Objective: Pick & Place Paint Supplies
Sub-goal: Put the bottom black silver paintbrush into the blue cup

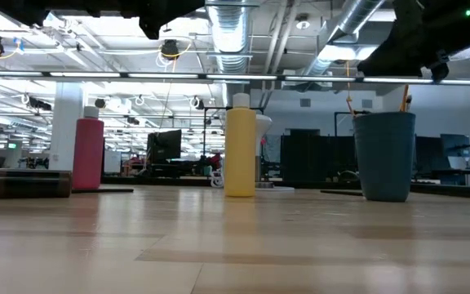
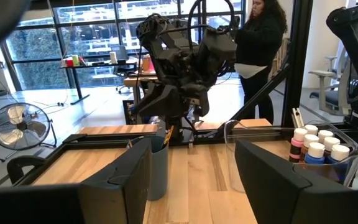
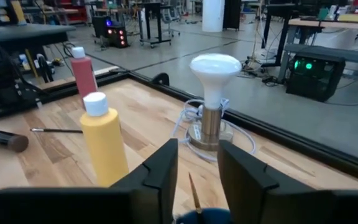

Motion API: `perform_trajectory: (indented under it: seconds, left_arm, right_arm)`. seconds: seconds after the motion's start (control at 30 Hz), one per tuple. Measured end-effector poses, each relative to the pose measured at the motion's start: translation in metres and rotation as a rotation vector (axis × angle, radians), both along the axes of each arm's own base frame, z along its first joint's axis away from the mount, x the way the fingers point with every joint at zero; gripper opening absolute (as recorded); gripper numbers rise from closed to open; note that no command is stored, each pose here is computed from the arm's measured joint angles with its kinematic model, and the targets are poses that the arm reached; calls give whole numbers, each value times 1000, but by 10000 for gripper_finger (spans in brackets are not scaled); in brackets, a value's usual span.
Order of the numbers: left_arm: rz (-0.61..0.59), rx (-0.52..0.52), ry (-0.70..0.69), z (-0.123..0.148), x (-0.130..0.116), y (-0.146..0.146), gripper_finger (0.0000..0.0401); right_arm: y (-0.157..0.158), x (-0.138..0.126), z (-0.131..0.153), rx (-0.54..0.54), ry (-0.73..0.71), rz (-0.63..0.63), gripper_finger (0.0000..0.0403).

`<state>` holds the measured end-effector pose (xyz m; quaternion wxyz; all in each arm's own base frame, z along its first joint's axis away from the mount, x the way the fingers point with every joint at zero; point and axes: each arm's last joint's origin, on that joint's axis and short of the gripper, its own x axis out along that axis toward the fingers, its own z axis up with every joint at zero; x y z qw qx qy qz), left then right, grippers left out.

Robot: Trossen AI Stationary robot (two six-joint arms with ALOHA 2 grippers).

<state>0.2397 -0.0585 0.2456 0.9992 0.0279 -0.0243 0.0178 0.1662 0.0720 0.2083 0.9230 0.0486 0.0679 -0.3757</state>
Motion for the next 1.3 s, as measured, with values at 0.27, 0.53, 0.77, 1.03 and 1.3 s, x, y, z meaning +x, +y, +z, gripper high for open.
perform_trajectory:
  seconds: [0.27,0.53,0.77,1.03,1.3]
  left_arm:
    - [0,-1,0,0,0,0,199]
    - [-28,-4,0,0,-1,-4,199]
    - [-53,-7,4,0,-3,-13,199]
    - [-75,-6,121,-7,-4,-21,199]
    - [-141,-42,347,-18,-7,-31,199]
  right_arm:
    - [5,5,13,-35,-32,35,150]
    - [21,5,35,-86,-96,171,175]
    - [31,6,48,-105,-161,380,173]
    - [25,12,49,-118,-162,441,157]
    - [21,27,46,-99,-209,586,142]
